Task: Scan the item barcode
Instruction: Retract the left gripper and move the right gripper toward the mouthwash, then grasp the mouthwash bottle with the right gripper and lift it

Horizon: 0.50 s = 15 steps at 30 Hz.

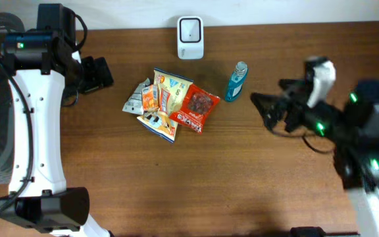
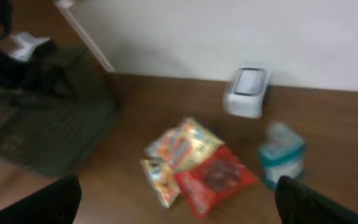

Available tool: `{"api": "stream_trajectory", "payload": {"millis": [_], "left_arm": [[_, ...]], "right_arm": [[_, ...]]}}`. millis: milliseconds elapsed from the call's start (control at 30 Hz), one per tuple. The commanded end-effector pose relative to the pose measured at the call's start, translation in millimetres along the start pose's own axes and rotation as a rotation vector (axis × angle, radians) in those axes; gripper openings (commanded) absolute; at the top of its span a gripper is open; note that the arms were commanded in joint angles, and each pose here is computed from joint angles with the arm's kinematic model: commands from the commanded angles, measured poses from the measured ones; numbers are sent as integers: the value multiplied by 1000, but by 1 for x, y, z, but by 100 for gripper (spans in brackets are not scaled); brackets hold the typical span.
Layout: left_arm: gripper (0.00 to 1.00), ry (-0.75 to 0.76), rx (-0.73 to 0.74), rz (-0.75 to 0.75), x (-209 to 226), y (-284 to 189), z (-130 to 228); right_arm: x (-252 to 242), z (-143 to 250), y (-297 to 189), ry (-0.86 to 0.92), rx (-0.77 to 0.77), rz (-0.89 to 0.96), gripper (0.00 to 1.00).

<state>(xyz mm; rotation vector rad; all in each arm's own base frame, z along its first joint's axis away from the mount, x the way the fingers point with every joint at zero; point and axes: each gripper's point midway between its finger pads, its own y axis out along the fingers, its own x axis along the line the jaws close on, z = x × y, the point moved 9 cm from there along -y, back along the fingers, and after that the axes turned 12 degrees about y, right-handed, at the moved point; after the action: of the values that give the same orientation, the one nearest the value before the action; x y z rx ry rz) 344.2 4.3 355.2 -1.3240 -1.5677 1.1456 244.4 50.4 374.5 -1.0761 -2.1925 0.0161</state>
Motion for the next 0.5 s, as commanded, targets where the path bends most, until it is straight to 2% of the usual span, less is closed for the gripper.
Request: {"api": "stream_trajectory", "payload": {"millis": [0,33,100,200,233,367,433,467], "left_arm": [[99,-14,-3,7,1,-2,1],[99,-14,-3,7,1,-2,1],[99,-14,-3,7,1,-2,1],[99,-14,-3,7,1,-2,1],[99,-14,-3,7,1,-2,1],[99,-14,-3,7,1,-2,1],[99,-14,-3,7,1,-2,1],[99,-14,-3,7,1,-2,1]], "right_arm": [[-14,-12,38,139,133,13,98],[-18,-16,43,160,153,162,99],[-18,-33,50,202,232,580,98],[-10,-36,77,188,300,550,98],[-13,-41,86,178,274,539,98],[-49,-30,137,322,296,588,99],[-69,-25,165,149,349,563,97],[-74,-31,167,82,313,606,92]]}}
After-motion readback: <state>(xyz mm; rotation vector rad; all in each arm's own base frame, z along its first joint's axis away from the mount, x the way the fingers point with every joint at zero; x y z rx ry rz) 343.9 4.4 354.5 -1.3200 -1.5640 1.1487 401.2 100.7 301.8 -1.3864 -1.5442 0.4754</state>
